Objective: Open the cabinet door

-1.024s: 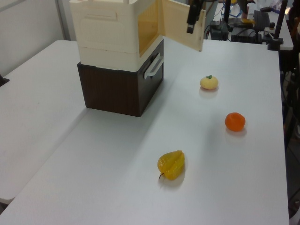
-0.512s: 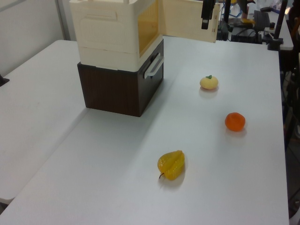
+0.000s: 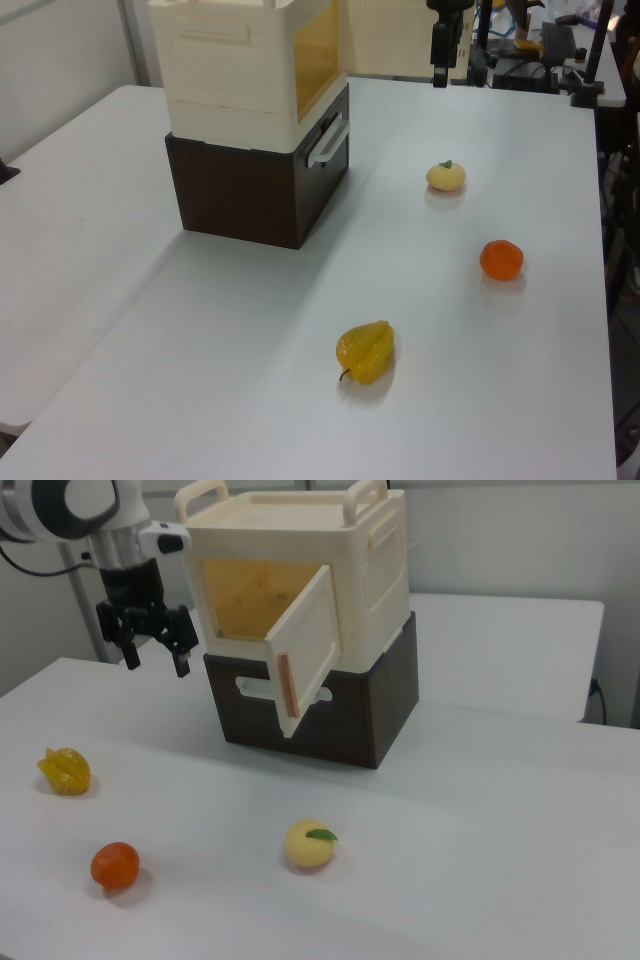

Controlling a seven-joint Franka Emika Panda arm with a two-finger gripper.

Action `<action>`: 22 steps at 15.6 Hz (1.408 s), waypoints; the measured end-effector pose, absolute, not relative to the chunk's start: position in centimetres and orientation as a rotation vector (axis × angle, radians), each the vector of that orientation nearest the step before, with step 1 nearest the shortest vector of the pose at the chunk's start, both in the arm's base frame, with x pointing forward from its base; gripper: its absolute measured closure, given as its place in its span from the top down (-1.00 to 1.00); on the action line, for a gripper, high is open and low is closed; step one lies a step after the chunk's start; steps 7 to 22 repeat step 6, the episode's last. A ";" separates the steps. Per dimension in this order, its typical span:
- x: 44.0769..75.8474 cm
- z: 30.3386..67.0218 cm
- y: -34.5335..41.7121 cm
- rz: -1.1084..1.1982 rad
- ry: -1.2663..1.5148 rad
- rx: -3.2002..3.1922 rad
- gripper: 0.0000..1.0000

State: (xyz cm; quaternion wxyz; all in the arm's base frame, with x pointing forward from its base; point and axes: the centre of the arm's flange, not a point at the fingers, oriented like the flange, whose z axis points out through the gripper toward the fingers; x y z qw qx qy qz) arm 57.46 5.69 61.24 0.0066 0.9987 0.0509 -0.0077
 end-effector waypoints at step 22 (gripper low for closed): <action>57.4 59.8 4.6 -0.038 0.127 3.084 1.00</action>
